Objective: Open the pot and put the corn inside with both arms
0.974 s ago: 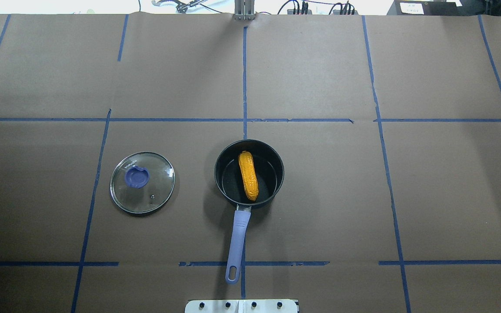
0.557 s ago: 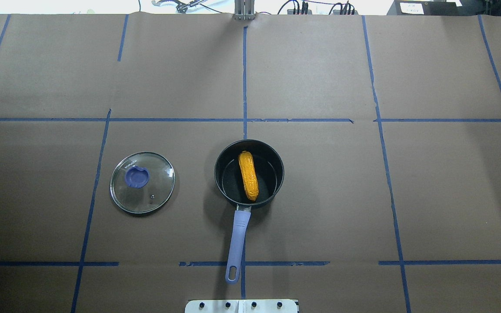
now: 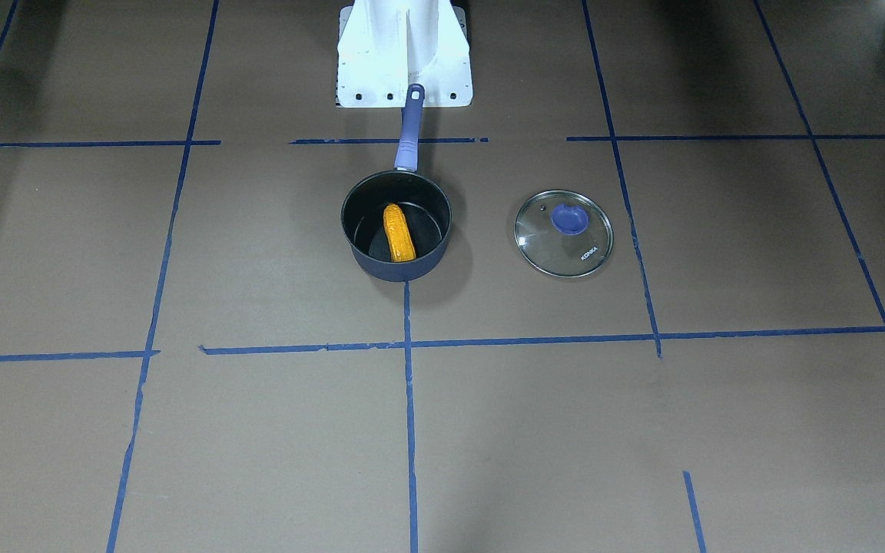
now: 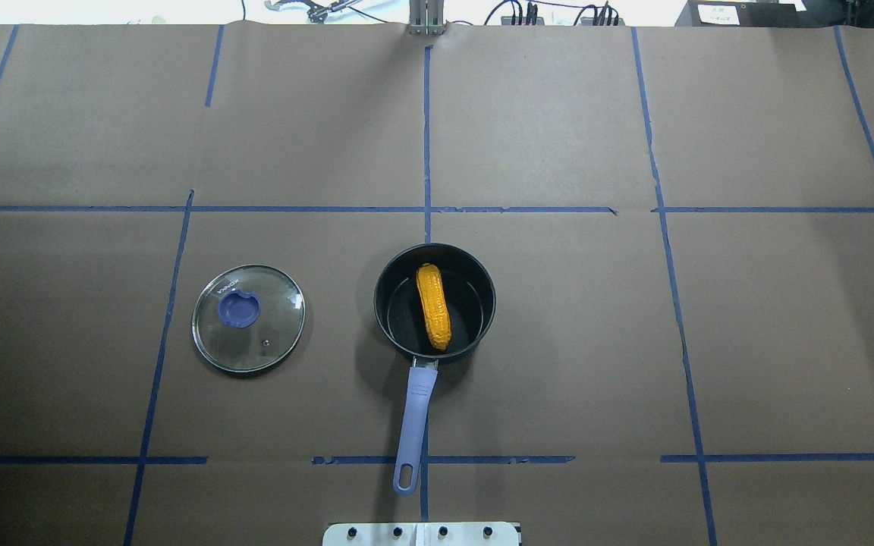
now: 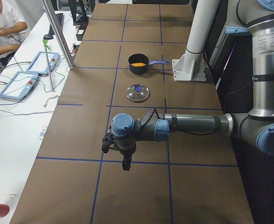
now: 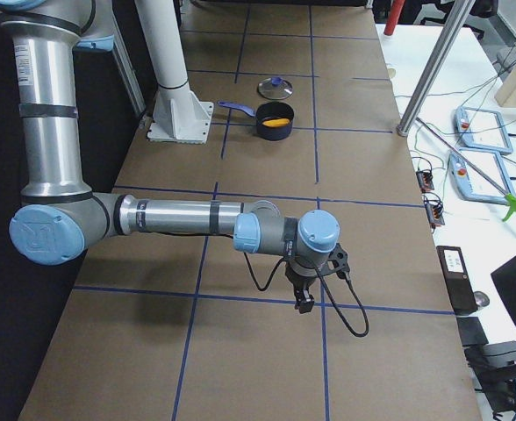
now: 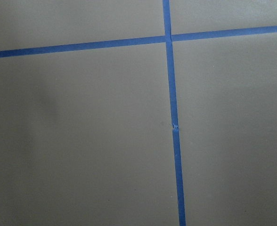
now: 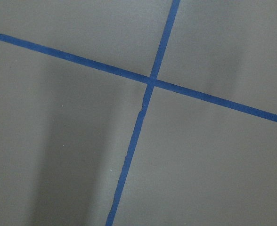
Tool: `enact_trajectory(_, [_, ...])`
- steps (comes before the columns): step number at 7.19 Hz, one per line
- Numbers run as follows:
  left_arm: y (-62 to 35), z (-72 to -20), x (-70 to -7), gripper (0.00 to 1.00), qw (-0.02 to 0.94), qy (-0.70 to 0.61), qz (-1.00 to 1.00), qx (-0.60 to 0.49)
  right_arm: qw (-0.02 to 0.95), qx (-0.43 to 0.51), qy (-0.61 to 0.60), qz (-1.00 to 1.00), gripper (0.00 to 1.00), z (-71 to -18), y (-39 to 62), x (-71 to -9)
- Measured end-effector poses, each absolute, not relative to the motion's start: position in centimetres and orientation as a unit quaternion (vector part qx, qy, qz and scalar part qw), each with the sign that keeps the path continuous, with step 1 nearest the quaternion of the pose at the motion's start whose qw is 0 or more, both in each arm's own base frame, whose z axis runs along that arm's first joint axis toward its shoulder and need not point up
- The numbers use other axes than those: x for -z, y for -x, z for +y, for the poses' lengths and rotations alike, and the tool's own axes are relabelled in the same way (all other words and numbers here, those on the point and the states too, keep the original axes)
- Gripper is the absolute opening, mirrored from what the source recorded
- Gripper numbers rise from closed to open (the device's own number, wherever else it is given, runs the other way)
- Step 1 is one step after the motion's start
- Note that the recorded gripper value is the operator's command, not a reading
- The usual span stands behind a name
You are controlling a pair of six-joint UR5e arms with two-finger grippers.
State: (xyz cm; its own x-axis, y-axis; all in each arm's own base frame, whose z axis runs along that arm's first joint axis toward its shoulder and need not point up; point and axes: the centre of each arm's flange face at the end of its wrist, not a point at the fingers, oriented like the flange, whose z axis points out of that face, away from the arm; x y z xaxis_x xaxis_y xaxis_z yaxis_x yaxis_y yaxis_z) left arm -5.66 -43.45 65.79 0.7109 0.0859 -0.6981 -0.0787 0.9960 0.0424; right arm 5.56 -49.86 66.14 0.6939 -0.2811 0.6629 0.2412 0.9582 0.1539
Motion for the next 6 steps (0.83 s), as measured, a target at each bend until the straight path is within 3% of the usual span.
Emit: enact_trajectory(6, [5.67,-43.45,-65.83,1.0,0.925,-0.005,0.377,-0.045,0.92,0.144,-0.033,-0.364,1.0,-49.69,-5.57,-66.31])
